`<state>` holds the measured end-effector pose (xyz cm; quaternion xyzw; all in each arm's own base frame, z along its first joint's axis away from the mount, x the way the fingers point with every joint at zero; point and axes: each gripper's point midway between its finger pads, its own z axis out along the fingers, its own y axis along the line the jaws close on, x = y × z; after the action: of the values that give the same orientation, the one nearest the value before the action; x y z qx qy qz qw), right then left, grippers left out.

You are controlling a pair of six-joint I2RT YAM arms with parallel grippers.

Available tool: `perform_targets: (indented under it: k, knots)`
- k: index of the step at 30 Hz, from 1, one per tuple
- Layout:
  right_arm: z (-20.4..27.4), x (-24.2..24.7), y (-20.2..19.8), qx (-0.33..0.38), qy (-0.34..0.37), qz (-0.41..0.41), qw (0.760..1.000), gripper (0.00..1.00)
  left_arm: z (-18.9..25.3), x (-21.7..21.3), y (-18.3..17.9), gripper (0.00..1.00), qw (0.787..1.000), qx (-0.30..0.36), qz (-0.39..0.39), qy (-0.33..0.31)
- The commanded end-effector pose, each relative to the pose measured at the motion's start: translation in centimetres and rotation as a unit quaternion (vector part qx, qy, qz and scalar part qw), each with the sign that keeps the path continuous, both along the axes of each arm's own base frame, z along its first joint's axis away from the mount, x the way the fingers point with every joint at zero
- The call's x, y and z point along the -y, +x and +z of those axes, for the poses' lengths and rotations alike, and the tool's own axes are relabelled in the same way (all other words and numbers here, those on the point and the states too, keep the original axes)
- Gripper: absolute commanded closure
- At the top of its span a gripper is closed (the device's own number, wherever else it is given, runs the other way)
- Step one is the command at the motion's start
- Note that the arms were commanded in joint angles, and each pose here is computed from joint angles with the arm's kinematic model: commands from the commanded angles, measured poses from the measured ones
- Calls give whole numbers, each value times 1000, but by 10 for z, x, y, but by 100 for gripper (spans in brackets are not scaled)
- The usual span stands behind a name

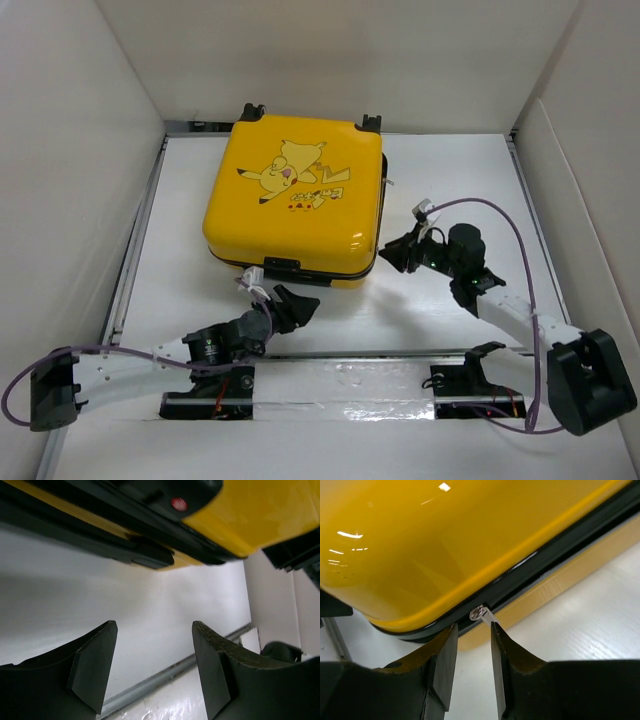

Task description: Pack the luggage

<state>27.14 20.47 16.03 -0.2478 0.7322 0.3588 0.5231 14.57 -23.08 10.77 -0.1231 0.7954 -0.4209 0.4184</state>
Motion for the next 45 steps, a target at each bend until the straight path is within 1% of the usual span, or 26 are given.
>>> perform_targets:
  k: [1, 2, 3, 5, 6, 8, 9, 10, 11, 12, 13, 16, 17, 18, 19, 20, 21, 24, 26, 28, 32, 33, 35, 39, 42, 45]
  knots:
    - [25, -11, 19, 95, 4, 18, 995, 60, 13, -13, 22, 41, 996, 1, 77, -42]
    - [17, -16, 21, 89, 3, 34, 995, 58, 12, -16, 29, 40, 995, -2, 88, -40]
    - [23, -21, 19, 96, 11, 60, 993, 56, 13, -17, 33, 40, 996, 6, 87, -32]
    - [19, -21, 25, 110, -7, 74, 991, 55, 14, -14, 38, 40, 996, 5, 80, -38]
    - [12, -21, 30, 102, -8, 77, 992, 54, 14, -21, 48, 40, 995, 6, 96, -38]
    - [16, -22, 31, 112, 4, 98, 989, 53, 9, -21, 54, 41, 996, 3, 85, -36]
    - [10, -26, 30, 103, 8, 111, 988, 52, 8, -31, 66, 41, 994, 3, 104, -36]
    - [10, -23, 33, 105, 9, 110, 988, 51, 9, -31, 69, 42, 994, 13, 97, -39]
    - [10, -25, 34, 106, 11, 114, 988, 50, 3, -29, 69, 43, 996, 3, 84, -35]
    - [9, -26, 34, 106, 12, 120, 987, 49, 1, -31, 72, 43, 996, 3, 85, -35]
    - [1, -30, 31, 89, 14, 139, 986, 49, 4, -34, 78, 44, 995, 10, 93, -39]
    - [-5, -35, 29, 67, 27, 155, 985, 53, 7, -32, 82, 48, 995, 16, 88, -31]
    - [-4, -34, 28, 69, 31, 153, 985, 54, 5, -32, 83, 53, 996, 15, 88, -26]
    - [-10, -33, 23, 62, 34, 150, 986, 56, 4, -30, 82, 55, 996, 12, 83, -26]
    - [-7, -33, 20, 62, 41, 151, 986, 56, 3, -29, 82, 56, 996, 11, 82, -26]
    - [-4, -29, 20, 66, 46, 144, 986, 56, -2, -28, 81, 62, 997, 6, 79, -23]
    - [-7, -28, 15, 59, 49, 143, 987, 54, -4, -29, 81, 64, 997, 3, 79, -23]
    - [-1, -16, 16, 64, 63, 117, 989, 42, -6, -29, 80, 62, 997, 3, 80, -21]
    - [-3, -8, 19, 55, 67, 99, 991, 42, -6, -30, 81, 59, 996, 5, 82, -21]
    - [-6, -9, 18, 47, 70, 102, 991, 42, -4, -27, 80, 55, 997, 6, 77, -24]
    - [-7, -14, 17, 37, 83, 121, 988, 40, -7, -24, 83, 54, 997, 4, 78, -23]
    - [-7, -15, 17, 34, 85, 126, 988, 41, -7, -22, 82, 58, 997, 4, 76, -22]
    - [-7, -17, 18, 34, 89, 130, 987, 43, -4, -18, 81, 59, 997, 9, 78, -21]
    - [-7, -20, 17, 27, 98, 144, 984, 59, 0, -14, 82, 64, 997, 12, 77, -25]
    - [-3, -20, 11, 30, 107, 152, 982, 67, 3, -14, 82, 69, 996, 15, 77, -30]
    - [-5, -20, 8, 26, 109, 150, 982, 85, 4, -15, 82, 72, 996, 16, 79, -32]
